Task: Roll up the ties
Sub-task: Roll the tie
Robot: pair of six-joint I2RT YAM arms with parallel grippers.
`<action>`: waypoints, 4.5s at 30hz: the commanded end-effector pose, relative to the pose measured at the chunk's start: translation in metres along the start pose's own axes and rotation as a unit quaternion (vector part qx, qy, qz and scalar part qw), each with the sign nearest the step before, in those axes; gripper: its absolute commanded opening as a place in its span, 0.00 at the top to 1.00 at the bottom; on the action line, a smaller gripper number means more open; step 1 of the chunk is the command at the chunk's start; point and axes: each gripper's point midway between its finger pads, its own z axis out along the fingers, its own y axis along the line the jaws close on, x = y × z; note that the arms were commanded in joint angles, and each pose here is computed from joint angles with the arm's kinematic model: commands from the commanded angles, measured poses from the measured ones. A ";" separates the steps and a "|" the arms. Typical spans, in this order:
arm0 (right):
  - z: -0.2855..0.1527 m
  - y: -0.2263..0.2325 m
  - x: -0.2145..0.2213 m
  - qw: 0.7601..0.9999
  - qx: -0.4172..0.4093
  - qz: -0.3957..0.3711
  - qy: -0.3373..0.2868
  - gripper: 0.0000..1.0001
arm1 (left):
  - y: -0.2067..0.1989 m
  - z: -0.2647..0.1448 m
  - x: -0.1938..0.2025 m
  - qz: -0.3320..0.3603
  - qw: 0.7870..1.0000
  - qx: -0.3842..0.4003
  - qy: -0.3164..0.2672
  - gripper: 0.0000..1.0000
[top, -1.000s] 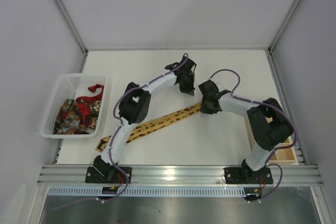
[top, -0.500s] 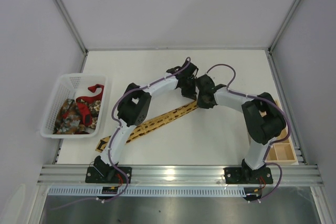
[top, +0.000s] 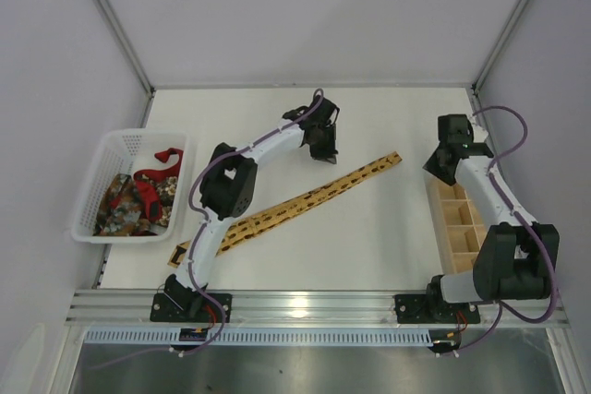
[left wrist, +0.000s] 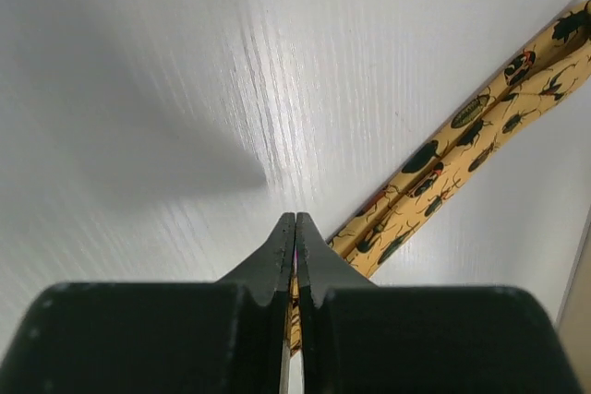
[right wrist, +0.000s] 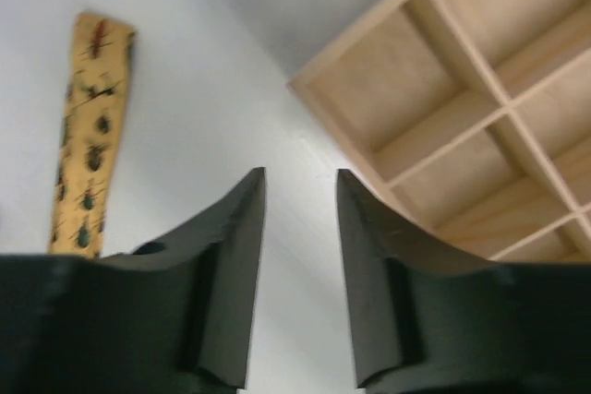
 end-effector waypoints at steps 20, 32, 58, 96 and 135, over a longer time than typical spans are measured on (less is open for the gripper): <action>0.115 -0.056 -0.009 0.998 0.054 0.002 0.044 0.57 | -0.079 -0.045 -0.004 0.038 0.993 0.104 -0.031 0.94; 0.156 -0.007 -0.068 0.997 -0.008 -0.079 0.006 0.52 | -0.091 -0.033 -0.010 0.042 0.991 0.123 -0.028 0.92; 0.095 0.153 -0.032 0.968 -0.163 -0.189 -0.013 0.38 | -0.091 -0.049 -0.015 0.045 0.991 0.104 -0.064 0.92; -0.006 0.027 0.066 0.991 -0.053 -0.081 0.097 0.44 | -0.140 -0.076 0.106 0.121 0.976 0.174 0.045 0.95; 0.015 -0.045 0.092 0.980 -0.140 0.036 0.139 0.45 | -0.189 0.014 0.153 0.066 0.966 0.221 0.114 1.00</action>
